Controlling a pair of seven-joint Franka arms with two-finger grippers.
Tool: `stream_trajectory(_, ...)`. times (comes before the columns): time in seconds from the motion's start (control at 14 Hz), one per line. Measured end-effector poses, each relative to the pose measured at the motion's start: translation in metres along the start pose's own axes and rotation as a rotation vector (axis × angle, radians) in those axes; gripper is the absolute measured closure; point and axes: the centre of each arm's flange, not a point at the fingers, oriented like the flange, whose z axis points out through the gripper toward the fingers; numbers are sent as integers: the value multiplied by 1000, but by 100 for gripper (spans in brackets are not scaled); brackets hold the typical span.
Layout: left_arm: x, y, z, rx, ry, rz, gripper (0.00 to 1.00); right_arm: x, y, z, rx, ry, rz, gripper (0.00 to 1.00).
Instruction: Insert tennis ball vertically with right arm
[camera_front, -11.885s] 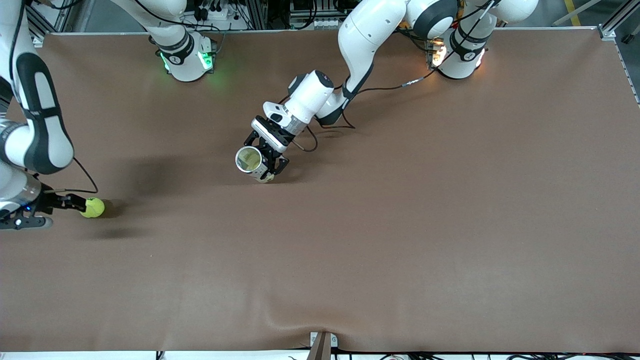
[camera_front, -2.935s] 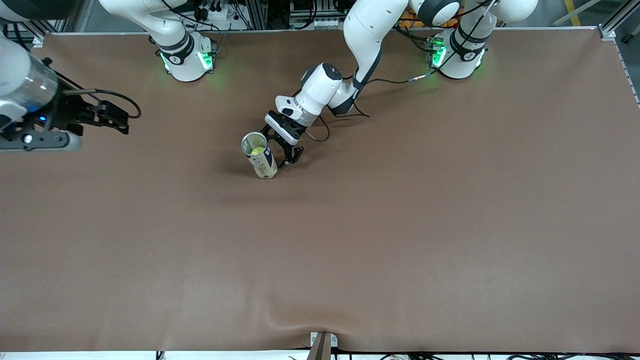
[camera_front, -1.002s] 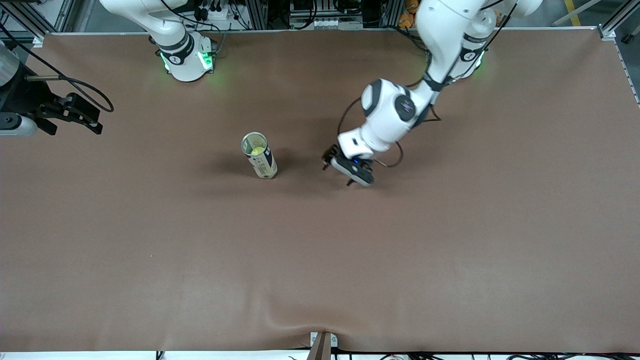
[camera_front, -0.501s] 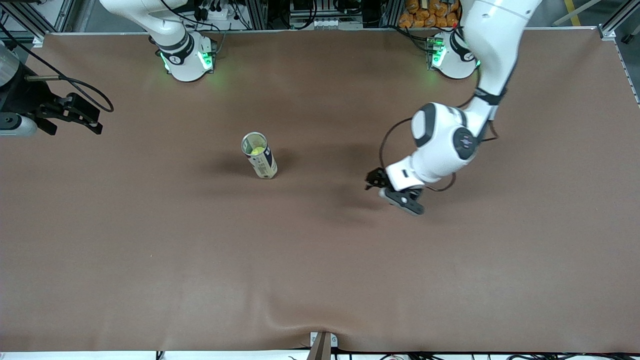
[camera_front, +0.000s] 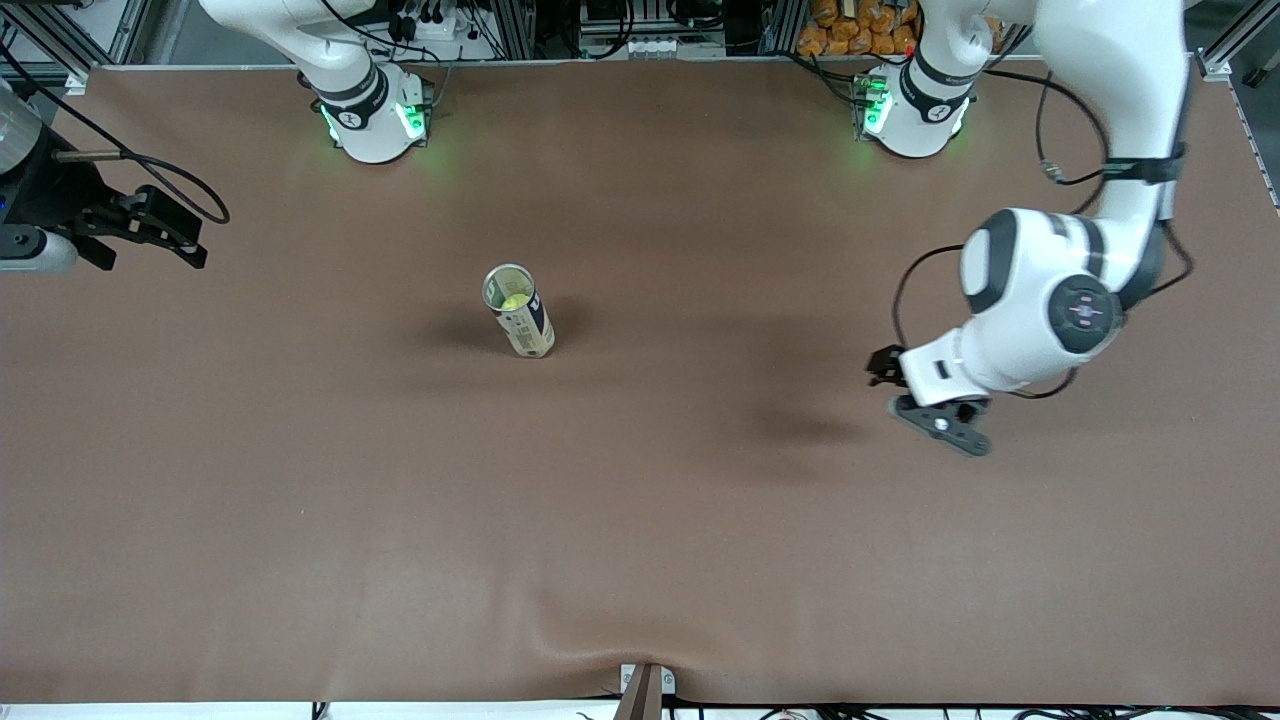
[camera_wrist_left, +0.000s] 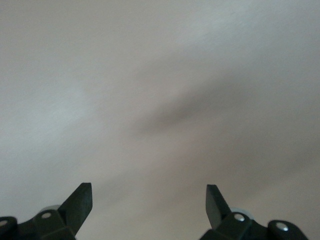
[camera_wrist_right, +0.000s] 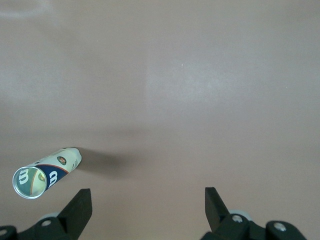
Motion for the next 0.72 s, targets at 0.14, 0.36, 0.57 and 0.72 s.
stream_trajectory(0.14, -7, -26, -15, 13, -34, -24, 0, 0, 0, 0, 0, 0, 0, 0)
stream_trajectory(0.36, -23, -60, -37, 2, -108, -192, 0, 0, 0, 0, 0, 0, 0, 0)
stream_trajectory(0.57, -31, -65, -70, 17, -167, -338, 0, 0, 0, 0, 0, 0, 0, 0)
stream_trajectory(0.72, -38, -71, -98, 23, -170, -382, 0, 0, 0, 0, 0, 0, 0, 0)
